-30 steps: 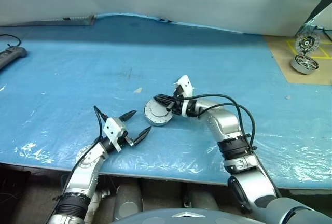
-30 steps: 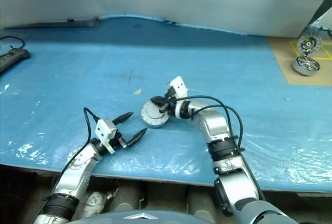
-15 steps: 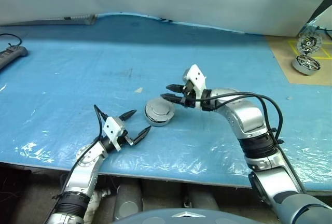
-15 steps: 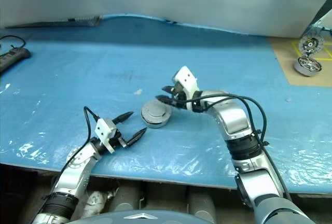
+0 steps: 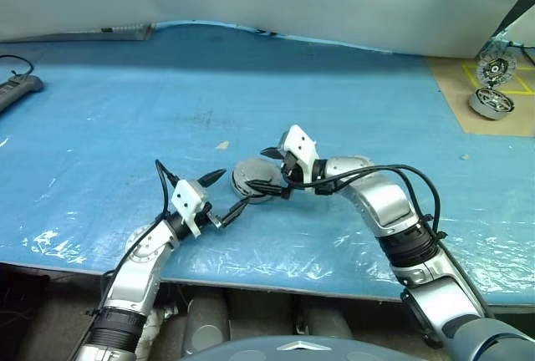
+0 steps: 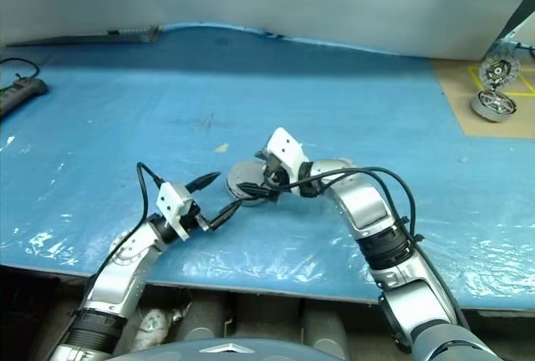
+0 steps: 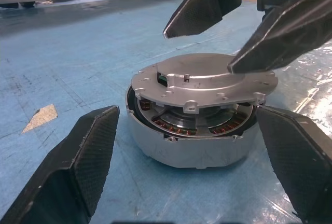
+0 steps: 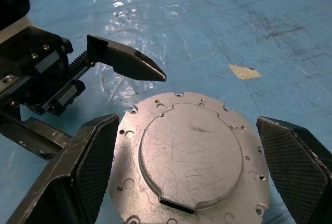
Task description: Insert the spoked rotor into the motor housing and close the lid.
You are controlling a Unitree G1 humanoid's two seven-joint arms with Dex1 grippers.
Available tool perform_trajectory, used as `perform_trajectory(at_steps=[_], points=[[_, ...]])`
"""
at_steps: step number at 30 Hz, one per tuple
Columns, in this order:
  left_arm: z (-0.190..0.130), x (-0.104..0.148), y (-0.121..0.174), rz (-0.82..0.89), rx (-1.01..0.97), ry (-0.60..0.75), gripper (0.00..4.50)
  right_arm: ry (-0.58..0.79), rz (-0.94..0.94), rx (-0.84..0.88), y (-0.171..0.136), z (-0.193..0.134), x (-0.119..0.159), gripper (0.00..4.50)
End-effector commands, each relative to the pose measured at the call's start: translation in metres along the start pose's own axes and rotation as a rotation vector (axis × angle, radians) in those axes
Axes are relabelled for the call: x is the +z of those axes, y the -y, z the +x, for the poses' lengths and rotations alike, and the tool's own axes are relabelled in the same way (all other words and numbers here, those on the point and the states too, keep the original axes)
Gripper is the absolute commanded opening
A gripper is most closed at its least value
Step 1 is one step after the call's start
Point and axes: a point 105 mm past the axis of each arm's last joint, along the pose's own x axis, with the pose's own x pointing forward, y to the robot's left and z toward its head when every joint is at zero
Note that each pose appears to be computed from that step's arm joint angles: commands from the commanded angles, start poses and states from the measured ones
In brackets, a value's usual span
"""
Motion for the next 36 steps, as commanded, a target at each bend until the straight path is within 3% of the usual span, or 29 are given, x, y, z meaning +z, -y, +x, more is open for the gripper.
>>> perform_trajectory(at_steps=[1, 9, 14, 25, 36], points=[[-0.002, 0.011, -0.002, 0.026, 0.002, 0.030, 4.50, 0.022, -0.069, 0.014, -0.006, 0.006, 0.003, 4.48], [-0.012, 0.003, -0.002, 0.010, 0.020, 0.008, 4.50, 0.007, 0.001, -0.008, -0.002, 0.017, -0.014, 4.48], [-0.018, 0.000, 0.000, 0.001, 0.029, -0.001, 4.50, 0.005, 0.018, -0.019, -0.001, 0.020, -0.020, 2.96], [-0.023, -0.005, 0.000, -0.003, 0.041, -0.006, 4.50, 0.045, 0.020, -0.059, 0.000, 0.023, -0.010, 2.97], [-0.015, 0.001, -0.002, 0.001, 0.036, 0.004, 4.50, -0.067, -0.007, -0.105, 0.001, 0.025, -0.028, 2.97]])
